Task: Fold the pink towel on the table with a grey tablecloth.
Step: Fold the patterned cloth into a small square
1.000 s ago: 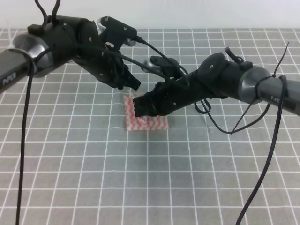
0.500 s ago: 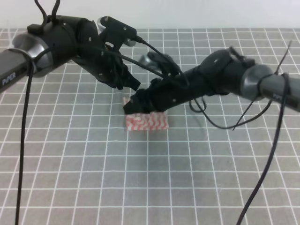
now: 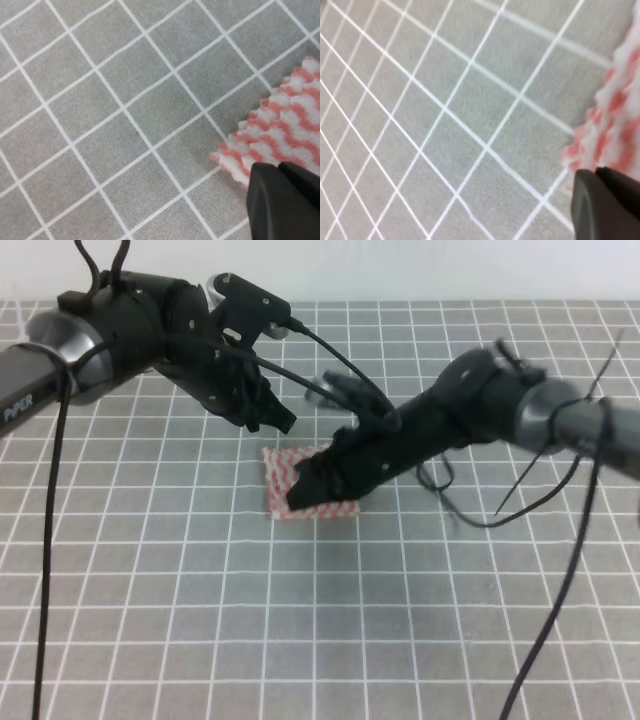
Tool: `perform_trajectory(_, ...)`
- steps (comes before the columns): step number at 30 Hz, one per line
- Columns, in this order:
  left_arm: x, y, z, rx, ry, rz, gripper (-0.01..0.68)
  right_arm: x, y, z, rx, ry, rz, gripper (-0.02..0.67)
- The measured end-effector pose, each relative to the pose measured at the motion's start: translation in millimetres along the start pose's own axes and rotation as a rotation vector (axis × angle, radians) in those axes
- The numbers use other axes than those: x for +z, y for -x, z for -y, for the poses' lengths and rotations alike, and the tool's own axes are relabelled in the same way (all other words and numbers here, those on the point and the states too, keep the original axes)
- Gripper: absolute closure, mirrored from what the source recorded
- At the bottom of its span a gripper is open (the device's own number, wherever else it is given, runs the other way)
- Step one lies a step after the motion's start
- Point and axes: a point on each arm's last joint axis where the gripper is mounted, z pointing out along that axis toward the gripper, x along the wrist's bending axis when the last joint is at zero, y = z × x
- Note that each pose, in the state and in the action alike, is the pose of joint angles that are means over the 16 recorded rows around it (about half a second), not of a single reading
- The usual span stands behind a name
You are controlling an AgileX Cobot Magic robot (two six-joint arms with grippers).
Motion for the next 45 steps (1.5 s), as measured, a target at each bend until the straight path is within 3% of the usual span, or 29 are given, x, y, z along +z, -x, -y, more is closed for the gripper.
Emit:
perform_trajectory(9, 0.4, 1.5, -0.2, -0.013, 0.002, 0.015, 0.673, 5.2, -7.6, 0.8, -0.01, -0.005, 0.008, 0.665)
perform_trajectory(18, -15.8, 3.0, -1.1, 0.031, -0.014, 0.033, 0.673, -50.8, -24.6, -19.4, -0.096, 0.095, 0.067, 0.665)
perform_trajectory(29, -97.1, 3.1, -11.7, 0.068, 0.1, 0.0, 0.673, -142.2, -62.2, -27.2, -0.188, 0.32, 0.193, 0.665)
perform_trajectory(36, -168.2, 9.9, 4.1, 0.014, 0.247, -0.051, 0.673, -197.3, -95.7, 8.1, -0.211, 0.517, 0.318, 0.665)
perform_trajectory(45, -230.5, 31.6, 72.9, -0.129, 0.392, -0.083, 0.673, -265.3, -137.2, 102.0, -0.22, 0.833, 0.454, 0.665)
